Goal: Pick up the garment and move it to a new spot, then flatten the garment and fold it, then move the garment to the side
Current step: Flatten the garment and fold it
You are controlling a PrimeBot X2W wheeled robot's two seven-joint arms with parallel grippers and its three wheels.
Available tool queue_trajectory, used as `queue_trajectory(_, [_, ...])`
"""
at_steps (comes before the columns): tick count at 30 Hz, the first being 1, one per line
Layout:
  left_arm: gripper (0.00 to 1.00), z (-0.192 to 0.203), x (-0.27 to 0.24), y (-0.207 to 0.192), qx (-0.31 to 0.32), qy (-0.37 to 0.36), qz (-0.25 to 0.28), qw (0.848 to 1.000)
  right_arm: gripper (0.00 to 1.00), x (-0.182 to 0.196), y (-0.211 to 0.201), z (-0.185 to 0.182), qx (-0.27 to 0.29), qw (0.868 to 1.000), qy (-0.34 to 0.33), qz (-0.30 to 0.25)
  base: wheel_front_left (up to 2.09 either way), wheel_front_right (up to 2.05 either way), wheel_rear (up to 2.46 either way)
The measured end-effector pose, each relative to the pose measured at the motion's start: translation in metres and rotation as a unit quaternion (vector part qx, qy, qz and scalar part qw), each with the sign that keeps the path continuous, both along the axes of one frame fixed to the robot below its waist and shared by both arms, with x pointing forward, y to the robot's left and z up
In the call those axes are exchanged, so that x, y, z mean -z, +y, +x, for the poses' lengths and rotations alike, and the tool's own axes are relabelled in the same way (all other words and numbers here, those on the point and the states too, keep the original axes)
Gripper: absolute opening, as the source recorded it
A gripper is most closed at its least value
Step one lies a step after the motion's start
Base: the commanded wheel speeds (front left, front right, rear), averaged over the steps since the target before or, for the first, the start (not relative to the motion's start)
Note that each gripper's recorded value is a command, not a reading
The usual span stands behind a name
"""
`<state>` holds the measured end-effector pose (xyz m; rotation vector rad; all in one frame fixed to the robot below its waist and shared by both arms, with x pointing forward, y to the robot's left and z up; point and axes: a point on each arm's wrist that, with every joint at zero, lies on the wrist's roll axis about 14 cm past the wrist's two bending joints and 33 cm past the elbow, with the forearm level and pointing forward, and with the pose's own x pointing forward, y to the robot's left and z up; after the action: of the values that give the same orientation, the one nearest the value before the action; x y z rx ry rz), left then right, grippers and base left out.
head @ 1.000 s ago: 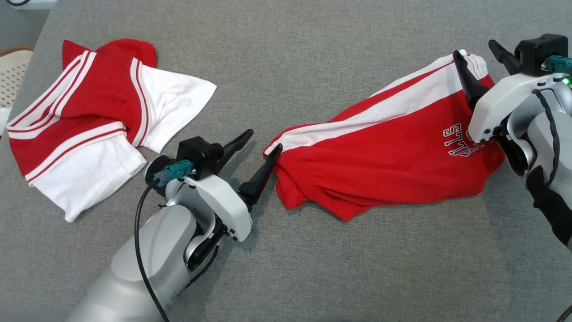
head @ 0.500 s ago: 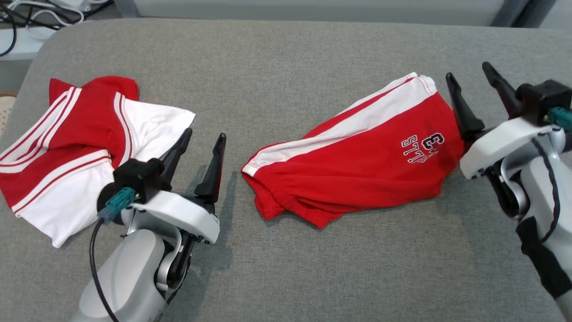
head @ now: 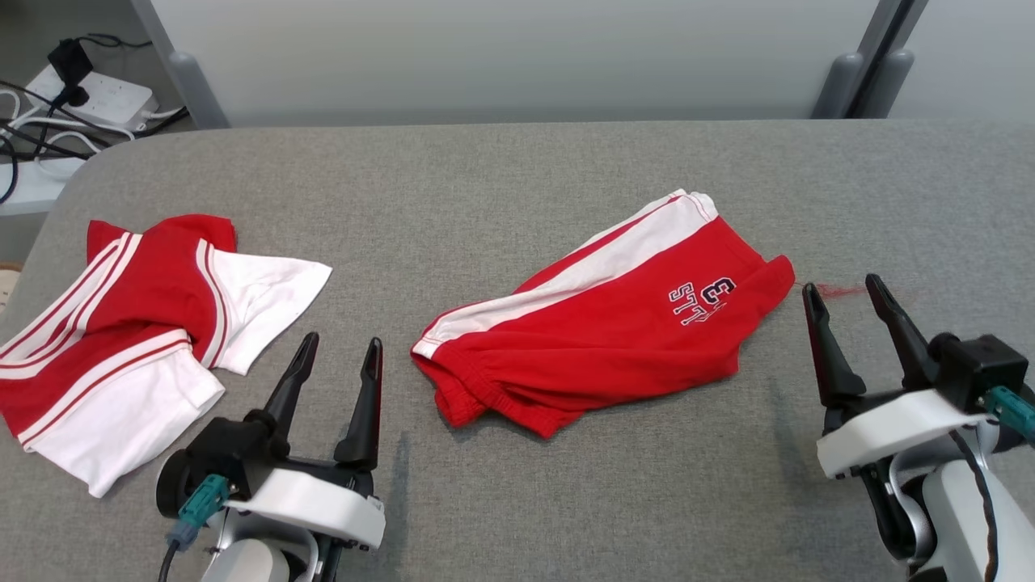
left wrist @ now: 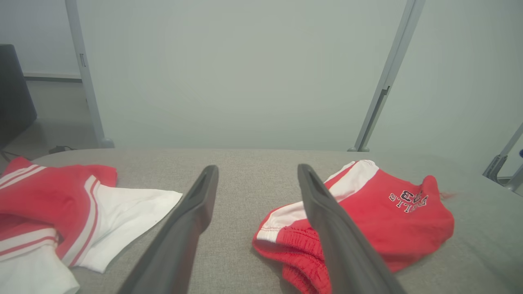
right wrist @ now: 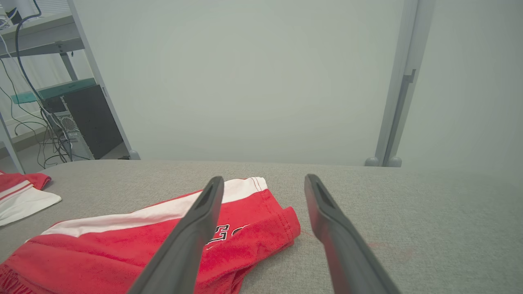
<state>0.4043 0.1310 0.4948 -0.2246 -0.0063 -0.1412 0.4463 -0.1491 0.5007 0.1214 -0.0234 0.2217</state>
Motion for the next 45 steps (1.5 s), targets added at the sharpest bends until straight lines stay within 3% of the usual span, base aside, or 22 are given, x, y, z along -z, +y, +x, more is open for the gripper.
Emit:
queue_trajectory(12, [1.00, -0.020, -0.008, -0.003, 0.000, -0.025, 0.021, 0.999, 1.00, 0.010, -0.029, -0.050, 0.058, 0.998, 0.007, 0.029, 0.00, 0.00, 0.00])
queue_trajectory(20, [1.00, -0.020, -0.001, -0.009, 0.013, -0.020, 0.034, 0.999, 1.00, 0.025, -0.028, -0.047, 0.069, 0.993, 0.035, 0.087, 0.00, 0.00, 0.00])
queue_trajectory(28, [1.00, -0.024, 0.000, -0.005, 0.004, -0.019, 0.040, 0.999, 1.00, 0.050, -0.013, -0.001, 0.062, 0.966, 0.110, 0.227, 0.00, 0.00, 0.00])
queue_trajectory(45, [1.00, -0.023, 0.005, 0.010, -0.019, -0.010, 0.049, 0.999, 1.00, 0.115, 0.013, 0.053, 0.033, 0.905, 0.321, 0.279, 0.00, 0.00, 0.00])
